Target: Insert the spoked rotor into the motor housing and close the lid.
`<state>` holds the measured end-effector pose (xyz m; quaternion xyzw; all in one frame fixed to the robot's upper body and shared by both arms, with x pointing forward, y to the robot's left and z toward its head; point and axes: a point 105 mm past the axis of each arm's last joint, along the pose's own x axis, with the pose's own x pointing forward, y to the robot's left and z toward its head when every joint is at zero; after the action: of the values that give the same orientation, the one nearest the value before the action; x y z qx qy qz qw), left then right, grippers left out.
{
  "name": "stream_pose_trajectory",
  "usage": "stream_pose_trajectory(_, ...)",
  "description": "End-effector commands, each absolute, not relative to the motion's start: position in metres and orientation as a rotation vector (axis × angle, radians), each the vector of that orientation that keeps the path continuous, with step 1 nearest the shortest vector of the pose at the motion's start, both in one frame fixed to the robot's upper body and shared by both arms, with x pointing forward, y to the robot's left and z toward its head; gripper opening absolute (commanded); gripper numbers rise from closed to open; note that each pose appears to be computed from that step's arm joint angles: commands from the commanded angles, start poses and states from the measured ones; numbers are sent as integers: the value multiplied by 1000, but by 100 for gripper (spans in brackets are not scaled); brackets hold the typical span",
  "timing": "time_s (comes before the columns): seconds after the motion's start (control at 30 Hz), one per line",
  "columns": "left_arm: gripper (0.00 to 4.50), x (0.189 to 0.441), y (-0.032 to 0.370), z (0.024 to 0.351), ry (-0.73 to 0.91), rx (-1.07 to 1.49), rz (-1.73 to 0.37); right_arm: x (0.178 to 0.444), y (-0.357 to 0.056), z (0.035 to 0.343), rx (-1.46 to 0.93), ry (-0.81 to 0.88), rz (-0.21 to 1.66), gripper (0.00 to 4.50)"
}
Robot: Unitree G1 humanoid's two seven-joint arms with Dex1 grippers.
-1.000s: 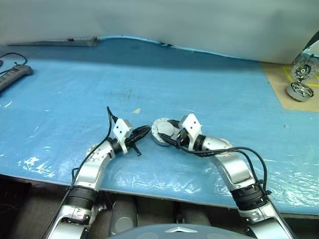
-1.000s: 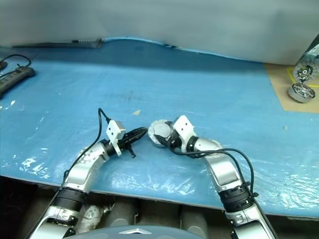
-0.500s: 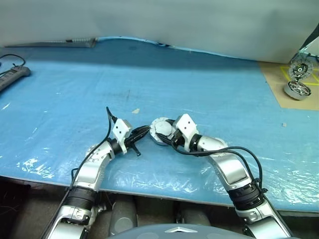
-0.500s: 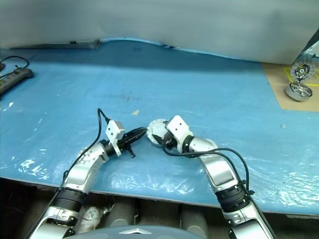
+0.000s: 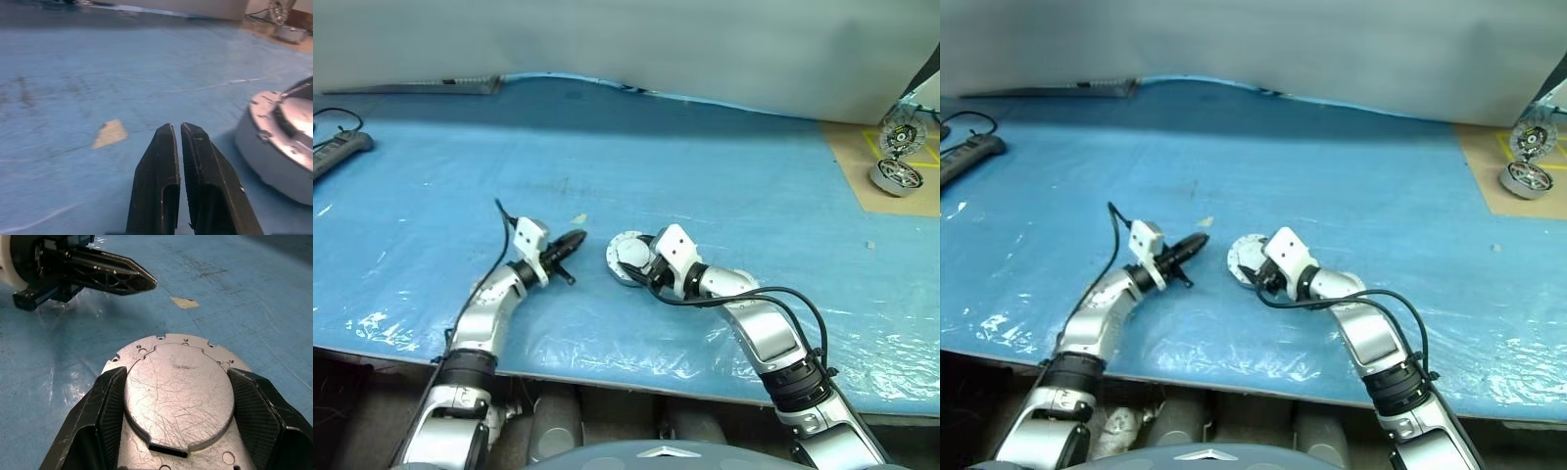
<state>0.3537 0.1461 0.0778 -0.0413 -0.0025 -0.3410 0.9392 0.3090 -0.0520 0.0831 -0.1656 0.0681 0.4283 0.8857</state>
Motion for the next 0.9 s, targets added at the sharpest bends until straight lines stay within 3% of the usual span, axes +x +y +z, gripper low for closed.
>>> stream_pose_trajectory(0.03, 28, 354, 132, 110, -44, -154, -715, 307, -60, 56, -354, 260, 877, 295)
stream_pose_trajectory(0.2, 28, 364, 126, 120, 117, -332, -755, 307, -62, 53, -356, 267, 871, 295)
stream_pose_trajectory(0.37, 28, 355, 109, 139, 231, -435, -922, 308, -61, 52, -356, 270, 868, 295)
stream_pose_trajectory(0.57, 28, 345, 96, 125, 361, -331, -1039, 308, -60, 51, -353, 268, 870, 295)
stream_pose_trajectory(0.9, 28, 351, 84, 94, 456, -200, -1043, 308, -58, 52, -350, 266, 874, 295)
